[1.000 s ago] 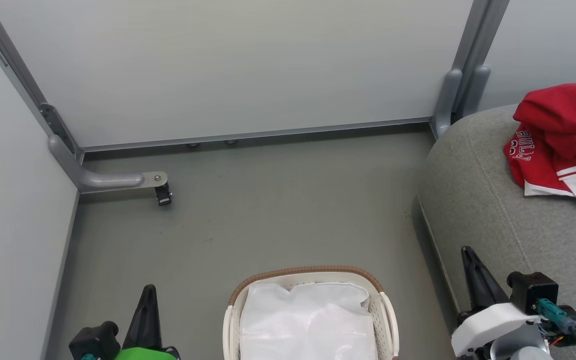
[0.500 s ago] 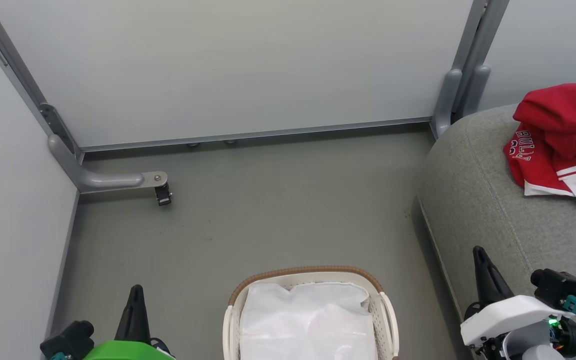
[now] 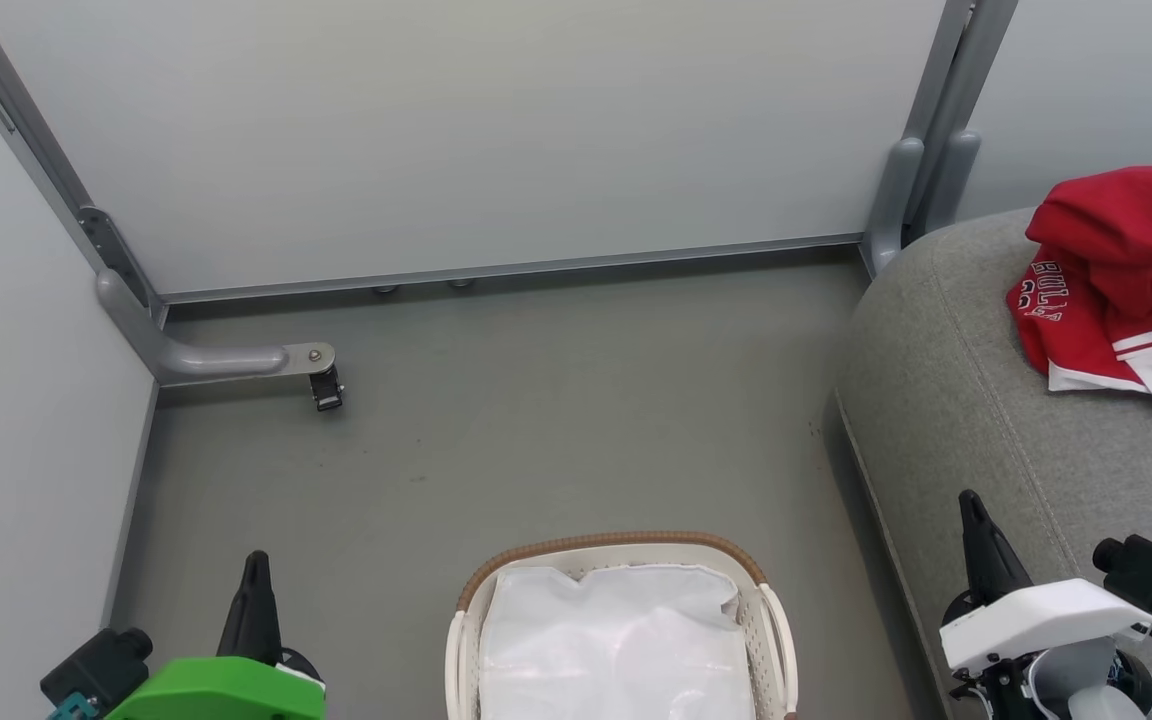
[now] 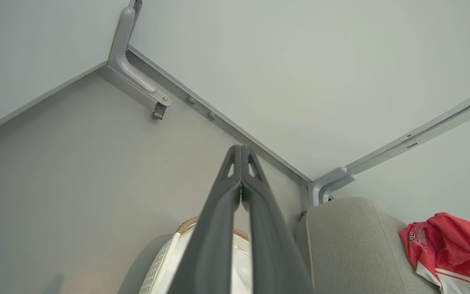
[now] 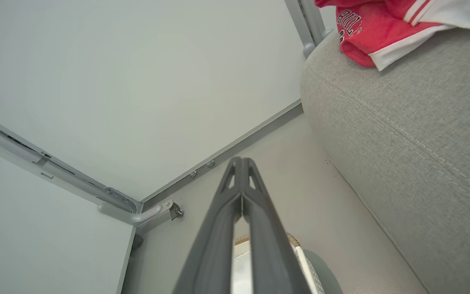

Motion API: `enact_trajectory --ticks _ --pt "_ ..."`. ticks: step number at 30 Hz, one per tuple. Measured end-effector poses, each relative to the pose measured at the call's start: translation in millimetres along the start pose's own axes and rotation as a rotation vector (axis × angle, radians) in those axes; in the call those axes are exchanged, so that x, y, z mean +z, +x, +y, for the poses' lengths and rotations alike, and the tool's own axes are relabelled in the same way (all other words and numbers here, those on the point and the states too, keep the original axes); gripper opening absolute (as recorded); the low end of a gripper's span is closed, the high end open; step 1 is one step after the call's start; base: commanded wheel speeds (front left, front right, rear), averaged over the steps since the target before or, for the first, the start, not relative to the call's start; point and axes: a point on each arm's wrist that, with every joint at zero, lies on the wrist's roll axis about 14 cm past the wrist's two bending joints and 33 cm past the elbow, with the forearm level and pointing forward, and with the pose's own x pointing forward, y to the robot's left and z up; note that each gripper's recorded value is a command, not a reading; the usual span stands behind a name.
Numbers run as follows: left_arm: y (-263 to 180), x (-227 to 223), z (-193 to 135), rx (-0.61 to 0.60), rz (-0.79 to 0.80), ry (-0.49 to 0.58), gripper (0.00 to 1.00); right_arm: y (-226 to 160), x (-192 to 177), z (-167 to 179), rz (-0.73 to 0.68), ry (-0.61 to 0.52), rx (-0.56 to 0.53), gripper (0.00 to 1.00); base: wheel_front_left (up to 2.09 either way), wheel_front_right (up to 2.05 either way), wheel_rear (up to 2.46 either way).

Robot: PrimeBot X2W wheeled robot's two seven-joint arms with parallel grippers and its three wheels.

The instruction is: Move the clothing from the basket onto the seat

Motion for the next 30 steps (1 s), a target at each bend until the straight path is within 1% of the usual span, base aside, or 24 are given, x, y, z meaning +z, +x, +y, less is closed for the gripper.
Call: enact_trajectory --ticks 13,30 --pt "6.3 9.7 -2.2 -0.004 -0.008 -0.158 0.0 3.4 5.1 -1.7 -0.002 0.179 -0.014 0.0 0.0 0.0 0.0" --pt "12.0 19.9 -4.9 -0.018 -0.015 -0.336 0.0 5.3 8.8 -3.3 0.001 0.378 -0.019 0.0 0.0 0.0 0.0"
